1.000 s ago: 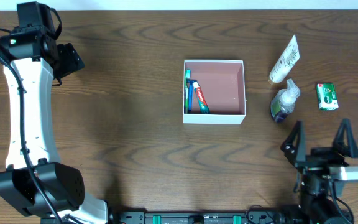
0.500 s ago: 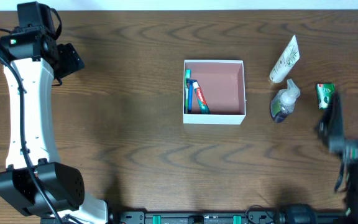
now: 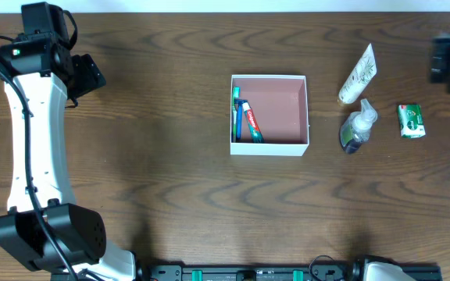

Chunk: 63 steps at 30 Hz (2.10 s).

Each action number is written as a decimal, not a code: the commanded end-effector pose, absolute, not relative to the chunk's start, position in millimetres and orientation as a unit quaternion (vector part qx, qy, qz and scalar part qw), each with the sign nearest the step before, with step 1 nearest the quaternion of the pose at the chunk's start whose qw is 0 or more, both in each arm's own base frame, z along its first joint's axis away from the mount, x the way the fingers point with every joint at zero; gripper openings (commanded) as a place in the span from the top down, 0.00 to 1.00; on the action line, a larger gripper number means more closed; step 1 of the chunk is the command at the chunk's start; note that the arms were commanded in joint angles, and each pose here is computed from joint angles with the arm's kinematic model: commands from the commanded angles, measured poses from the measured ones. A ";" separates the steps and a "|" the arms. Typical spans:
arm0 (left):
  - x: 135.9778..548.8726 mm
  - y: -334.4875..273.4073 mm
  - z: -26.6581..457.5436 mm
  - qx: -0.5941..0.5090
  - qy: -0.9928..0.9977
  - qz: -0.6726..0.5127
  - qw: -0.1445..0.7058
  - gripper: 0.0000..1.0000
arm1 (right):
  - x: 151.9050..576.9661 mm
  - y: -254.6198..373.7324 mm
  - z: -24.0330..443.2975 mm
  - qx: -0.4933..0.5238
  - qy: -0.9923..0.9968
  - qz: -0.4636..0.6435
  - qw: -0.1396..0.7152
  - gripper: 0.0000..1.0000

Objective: Pack container
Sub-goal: 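Move the right gripper to the green Dettol soap box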

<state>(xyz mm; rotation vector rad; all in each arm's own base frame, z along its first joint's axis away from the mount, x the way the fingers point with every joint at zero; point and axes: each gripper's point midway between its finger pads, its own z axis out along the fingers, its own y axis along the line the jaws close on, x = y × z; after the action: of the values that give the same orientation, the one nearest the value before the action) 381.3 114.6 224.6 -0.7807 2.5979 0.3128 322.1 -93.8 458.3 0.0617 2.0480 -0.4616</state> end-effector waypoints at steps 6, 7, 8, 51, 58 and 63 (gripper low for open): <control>380.0 116.4 223.0 -0.283 0.930 0.116 0.201 0.02 | 293.3 -101.6 423.2 0.108 0.891 0.030 0.440 0.01; 380.0 116.4 223.0 -0.283 0.930 0.116 0.201 0.02 | 289.0 -101.6 408.3 0.121 0.904 0.040 0.408 0.01; 380.0 116.4 223.0 -0.283 0.930 0.116 0.201 0.02 | 286.8 -101.4 398.4 0.128 0.912 0.045 0.387 0.01; 380.0 116.4 223.0 -0.283 0.930 0.116 0.201 0.02 | 378.8 -198.8 160.8 -0.040 0.992 -0.005 0.123 0.01; 380.0 116.4 223.0 -0.283 0.930 0.116 0.201 0.02 | 398.2 -189.8 110.3 -0.014 0.996 0.026 0.089 0.01; 380.0 116.4 223.0 -0.283 0.930 0.116 0.201 0.02 | 406.1 -171.5 74.8 -0.022 0.997 0.047 0.053 0.01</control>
<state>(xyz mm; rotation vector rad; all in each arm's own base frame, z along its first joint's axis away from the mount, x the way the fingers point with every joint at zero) 381.3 114.6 224.6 -0.7808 2.5978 0.3133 399.2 -190.9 96.2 -0.0586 2.9944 0.0784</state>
